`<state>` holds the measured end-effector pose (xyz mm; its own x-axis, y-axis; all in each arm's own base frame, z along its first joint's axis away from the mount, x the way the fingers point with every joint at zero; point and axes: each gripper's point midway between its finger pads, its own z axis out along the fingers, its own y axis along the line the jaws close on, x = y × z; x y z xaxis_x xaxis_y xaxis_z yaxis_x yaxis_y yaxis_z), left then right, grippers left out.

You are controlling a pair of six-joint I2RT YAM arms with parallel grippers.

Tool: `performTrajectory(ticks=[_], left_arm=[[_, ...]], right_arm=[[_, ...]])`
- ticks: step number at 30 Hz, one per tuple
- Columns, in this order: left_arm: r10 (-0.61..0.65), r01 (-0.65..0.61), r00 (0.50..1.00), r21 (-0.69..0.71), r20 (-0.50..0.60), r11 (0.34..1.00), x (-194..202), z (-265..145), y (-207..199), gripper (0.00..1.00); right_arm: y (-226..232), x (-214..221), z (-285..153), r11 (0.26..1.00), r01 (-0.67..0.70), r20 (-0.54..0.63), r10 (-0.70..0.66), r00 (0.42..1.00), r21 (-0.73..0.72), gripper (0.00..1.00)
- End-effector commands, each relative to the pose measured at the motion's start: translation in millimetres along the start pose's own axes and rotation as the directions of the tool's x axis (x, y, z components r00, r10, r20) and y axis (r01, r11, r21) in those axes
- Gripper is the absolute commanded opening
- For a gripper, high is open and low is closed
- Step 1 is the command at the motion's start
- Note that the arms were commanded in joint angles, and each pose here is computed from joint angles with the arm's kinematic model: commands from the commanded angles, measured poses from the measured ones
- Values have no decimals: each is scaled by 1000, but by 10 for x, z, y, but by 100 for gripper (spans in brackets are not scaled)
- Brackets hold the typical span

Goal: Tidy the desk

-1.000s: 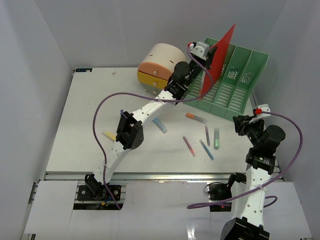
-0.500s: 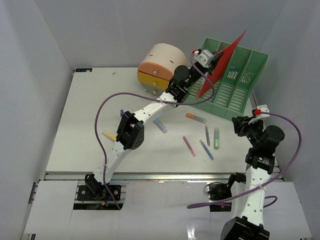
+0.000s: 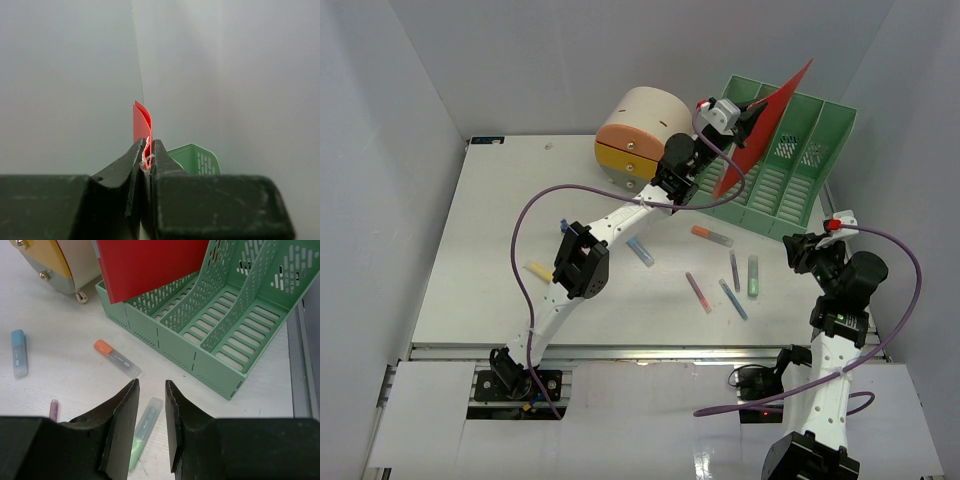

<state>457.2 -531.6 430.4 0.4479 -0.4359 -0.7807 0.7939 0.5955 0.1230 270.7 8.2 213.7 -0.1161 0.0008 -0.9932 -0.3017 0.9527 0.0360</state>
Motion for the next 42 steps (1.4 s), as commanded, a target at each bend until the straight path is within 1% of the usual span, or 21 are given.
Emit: performTrajectory(ticks=[1,7,14,20,21,23,25,30,33,38,39,42], left_arm=[[-39,40,990,-4,134,999,-376,79,-10,0],[-46,49,991,-22,129,999,-281,35,12,0],[-78,80,993,-21,91,997,-98,-48,-23,0],[-95,96,994,-20,52,995,-59,-89,-46,0],[-96,97,995,-18,41,995,-53,-108,-62,1],[-97,97,995,-8,4,995,31,-150,-113,10],[-92,92,996,7,-18,996,18,-172,-152,20],[-87,91,991,33,-104,995,175,-242,-256,37],[-82,89,986,42,-147,995,242,-286,-280,40],[-78,86,974,28,-213,996,348,-346,-264,40],[-51,59,975,31,-214,998,357,-349,-248,39],[-35,44,965,29,-258,999,460,-394,-245,34]], right_arm=[[19,-103,14,999,26,42,-25,999,-18,34],[121,-85,16,996,35,46,-31,998,-80,35],[119,-74,18,996,35,45,-31,998,-79,36],[113,-73,19,996,34,45,-31,999,-77,36],[108,-77,19,997,36,46,-32,998,-75,36],[105,-77,18,997,35,45,-32,998,-72,36],[105,-81,17,997,36,46,-32,998,-72,36],[96,-84,16,997,38,46,-35,998,-66,36],[97,-89,14,997,38,48,-35,998,-66,36],[98,-94,12,997,40,49,-37,998,-66,36],[93,-94,12,997,40,49,-37,998,-63,36],[94,-104,7,997,43,51,-40,998,-61,36]])
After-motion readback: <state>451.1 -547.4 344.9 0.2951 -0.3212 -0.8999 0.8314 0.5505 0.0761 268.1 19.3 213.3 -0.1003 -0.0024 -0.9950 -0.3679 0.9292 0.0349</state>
